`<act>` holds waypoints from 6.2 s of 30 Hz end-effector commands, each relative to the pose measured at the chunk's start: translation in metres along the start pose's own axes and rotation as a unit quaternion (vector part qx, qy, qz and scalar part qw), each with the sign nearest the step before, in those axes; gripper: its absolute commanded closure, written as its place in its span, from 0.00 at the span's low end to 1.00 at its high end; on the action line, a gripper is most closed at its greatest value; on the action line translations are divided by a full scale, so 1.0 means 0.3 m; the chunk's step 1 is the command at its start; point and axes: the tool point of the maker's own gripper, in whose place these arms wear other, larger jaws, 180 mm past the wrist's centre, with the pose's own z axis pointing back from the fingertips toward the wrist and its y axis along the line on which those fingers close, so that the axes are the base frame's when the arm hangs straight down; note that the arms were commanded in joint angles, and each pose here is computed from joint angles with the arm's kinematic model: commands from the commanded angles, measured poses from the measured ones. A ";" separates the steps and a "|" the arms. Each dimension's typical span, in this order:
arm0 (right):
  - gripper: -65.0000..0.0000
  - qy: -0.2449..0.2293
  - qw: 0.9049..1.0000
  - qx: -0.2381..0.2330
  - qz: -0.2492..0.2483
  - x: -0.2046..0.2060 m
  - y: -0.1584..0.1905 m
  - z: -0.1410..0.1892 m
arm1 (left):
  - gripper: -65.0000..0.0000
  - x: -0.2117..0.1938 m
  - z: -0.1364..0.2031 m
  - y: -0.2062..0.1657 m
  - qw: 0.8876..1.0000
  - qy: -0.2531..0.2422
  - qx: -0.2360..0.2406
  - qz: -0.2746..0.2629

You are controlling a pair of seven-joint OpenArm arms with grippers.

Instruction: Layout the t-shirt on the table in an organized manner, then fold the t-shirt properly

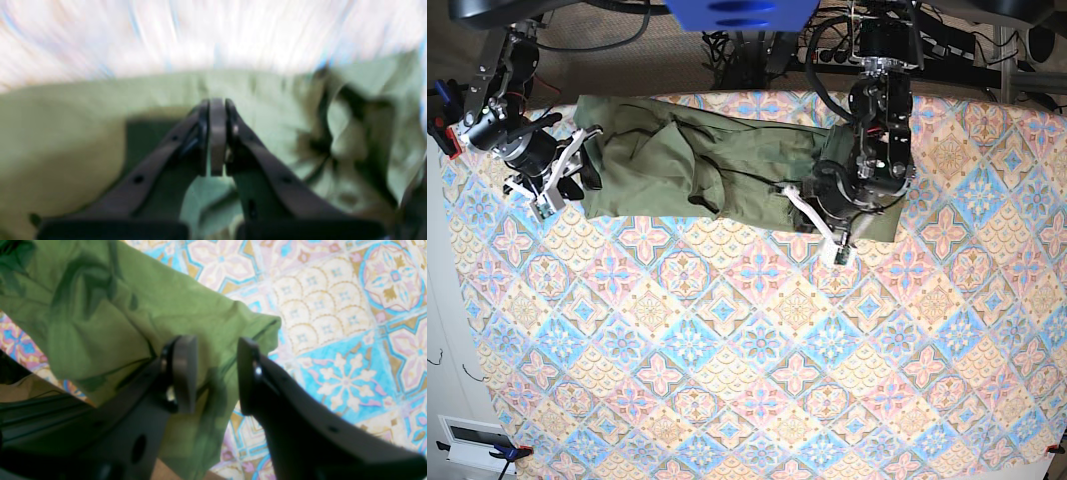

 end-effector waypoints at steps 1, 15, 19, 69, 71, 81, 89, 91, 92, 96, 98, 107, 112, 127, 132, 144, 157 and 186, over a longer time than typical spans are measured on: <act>0.70 -0.019 1.000 -0.002 0.010 0.037 -0.009 0.015 | 1.00 0.054 0.015 -0.016 1.000 -0.027 -0.007 0.000; 0.70 -0.019 1.000 -0.002 0.010 0.039 -0.010 0.015 | 0.76 -0.022 0.030 -0.047 1.000 0.004 -0.002 -0.008; 0.70 -0.021 1.000 -0.002 0.012 0.045 -0.010 0.014 | 0.50 -0.075 0.054 -0.062 0.998 0.020 0.023 -0.060; 0.70 -0.023 1.000 0.002 0.009 0.045 -0.004 0.015 | 1.00 -0.005 0.036 -0.008 0.988 -0.027 0.129 -0.081; 0.70 -0.035 0.999 0.011 0.003 0.058 0.005 0.019 | 1.00 0.024 0.045 -0.029 0.988 -0.042 0.124 -0.077; 0.70 -0.046 0.999 0.020 -0.004 0.071 0.014 0.023 | 1.00 -0.019 -0.007 -0.036 0.990 -0.020 0.118 -0.069; 0.70 -0.046 0.999 0.020 -0.004 0.071 0.014 0.023 | 0.80 -0.042 -0.007 -0.045 0.992 -0.011 0.107 -0.061; 0.70 -0.046 0.999 0.020 -0.004 0.071 0.014 0.023 | 0.67 -0.035 0.006 -0.074 0.995 -0.021 0.084 -0.046; 0.70 -0.046 0.999 0.020 -0.004 0.071 0.014 0.023 | 0.60 -0.023 0.020 -0.089 0.996 -0.030 0.071 -0.040; 0.70 -0.047 0.999 0.021 -0.005 0.072 0.015 0.023 | 0.43 0.002 0.084 -0.061 0.998 -0.044 0.050 -0.002; 0.70 -0.047 0.999 0.021 -0.005 0.072 0.015 0.023 | 0.43 0.003 0.121 -0.017 0.997 -0.049 0.050 0.030; 0.70 -0.047 0.999 0.021 -0.005 0.072 0.015 0.023 | 0.61 -0.034 0.324 0.248 0.985 -0.075 0.039 0.151; 0.70 -0.048 0.999 0.021 -0.004 0.076 0.015 0.022 | 0.61 -0.050 0.395 0.352 0.976 -0.089 0.047 0.195; 0.70 -0.049 0.999 0.020 -0.003 0.080 0.012 0.022 | 0.62 -0.272 0.191 0.398 0.972 0.042 0.054 0.223; 0.70 -0.038 0.999 0.024 -0.002 0.065 0.020 0.017 | 0.61 -0.257 0.189 0.377 0.973 0.038 0.040 0.225; 0.65 0.051 0.997 0.030 -0.048 -0.100 -0.011 -0.019 | 0.61 -0.244 0.208 0.294 0.978 0.036 0.009 0.206; 0.49 0.054 0.992 0.013 -0.114 -0.119 -0.170 -0.080 | 0.61 -0.271 0.195 0.257 0.978 0.050 -0.002 0.201; 0.35 0.144 0.966 0.056 -0.208 -0.403 -0.064 -0.107 | 0.61 -0.267 0.195 0.260 0.978 0.048 -0.002 0.203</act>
